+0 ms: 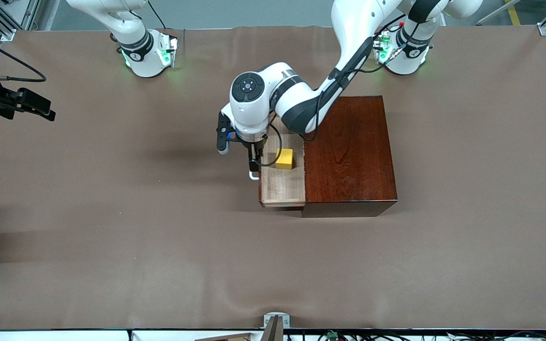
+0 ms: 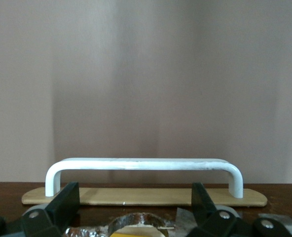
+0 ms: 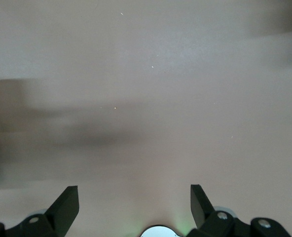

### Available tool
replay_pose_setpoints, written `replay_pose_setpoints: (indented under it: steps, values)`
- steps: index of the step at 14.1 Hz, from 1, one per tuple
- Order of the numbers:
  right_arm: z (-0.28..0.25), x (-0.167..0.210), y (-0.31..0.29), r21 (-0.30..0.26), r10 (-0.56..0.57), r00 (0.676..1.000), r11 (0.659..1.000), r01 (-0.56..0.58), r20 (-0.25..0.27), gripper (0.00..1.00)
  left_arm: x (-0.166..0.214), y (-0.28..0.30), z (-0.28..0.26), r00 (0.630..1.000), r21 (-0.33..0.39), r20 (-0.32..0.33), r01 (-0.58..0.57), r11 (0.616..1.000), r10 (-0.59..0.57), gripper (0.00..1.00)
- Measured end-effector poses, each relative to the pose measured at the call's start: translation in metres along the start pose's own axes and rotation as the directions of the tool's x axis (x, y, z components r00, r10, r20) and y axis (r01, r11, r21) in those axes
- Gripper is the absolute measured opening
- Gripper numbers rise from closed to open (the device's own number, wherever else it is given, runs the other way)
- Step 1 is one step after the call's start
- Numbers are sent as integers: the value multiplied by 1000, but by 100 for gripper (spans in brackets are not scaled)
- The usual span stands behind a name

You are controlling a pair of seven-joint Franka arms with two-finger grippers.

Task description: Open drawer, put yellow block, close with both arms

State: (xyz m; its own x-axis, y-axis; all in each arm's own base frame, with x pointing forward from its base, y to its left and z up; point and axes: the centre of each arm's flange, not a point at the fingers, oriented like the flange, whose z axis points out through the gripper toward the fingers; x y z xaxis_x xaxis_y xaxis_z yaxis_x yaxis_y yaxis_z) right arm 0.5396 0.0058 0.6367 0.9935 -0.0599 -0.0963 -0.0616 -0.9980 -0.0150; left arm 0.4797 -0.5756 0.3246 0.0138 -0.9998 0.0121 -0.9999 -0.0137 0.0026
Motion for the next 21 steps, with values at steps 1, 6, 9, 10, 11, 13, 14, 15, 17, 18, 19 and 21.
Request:
replay_pose_setpoints:
  steps: [1, 6, 9, 10, 11, 13, 14, 15, 17, 18, 19, 21]
  values:
    - [0, 1, -1, 0, -1, 1000, 1000, 1, -6, 100, -5, -2, 0, 1000, -6, 27, 3, 1000, -3, 100]
    - [-4, 2, -3, 14, -3, 1000, 1000, 3, -25, 100, -43, -14, 1, 968, -7, 250, -3, 1000, 5, 100]
    - [-1, 0, -6, 12, -8, 1000, 1000, 8, -2, 100, -57, -16, 1, 942, -17, 334, -4, 1000, 9, 100]
    - [-1, 0, -4, 12, -6, 1000, 1000, 6, -1, 100, -62, -18, 2, 934, -18, 356, -1, 1000, 8, 100]
    - [-1, 0, -3, 12, -4, 1000, 1000, 4, 0, 100, -64, -19, 2, 932, -20, 363, 1, 1000, 6, 100]
    - [1, -1, -4, 7, -4, 1000, 1000, 4, 17, 100, -65, -20, 1, 932, -22, 363, 2, 1000, 6, 100]
    - [2, -1, -3, 5, -3, 1000, 1000, 2, 21, 100, -65, -20, 1, 932, -22, 363, 2, 1000, 7, 100]
    - [2, -1, -3, 3, -2, 1000, 1000, 2, 22, 100, -65, -19, 1, 932, -19, 362, 7, 1000, 0, 100]
    - [1, 0, -4, -7, -4, 1000, 1000, 4, 14, 100, -59, -22, 0, 940, 42, 327, 93, 995, -101, 100]
    - [0, 1, -4, -7, -4, 1000, 1000, 4, 5, 100, -54, -23, -3, 942, 80, 291, 152, 985, -169, 100]
    - [-2, 2, -4, -6, -4, 1000, 1000, 4, -12, 100, -48, -20, -5, 937, 105, 259, 213, 971, -233, 100]
    - [-7, 8, -5, -2, -6, 998, 1000, 6, -67, 100, -35, -11, -17, 898, 150, 201, 367, 918, -392, 100]
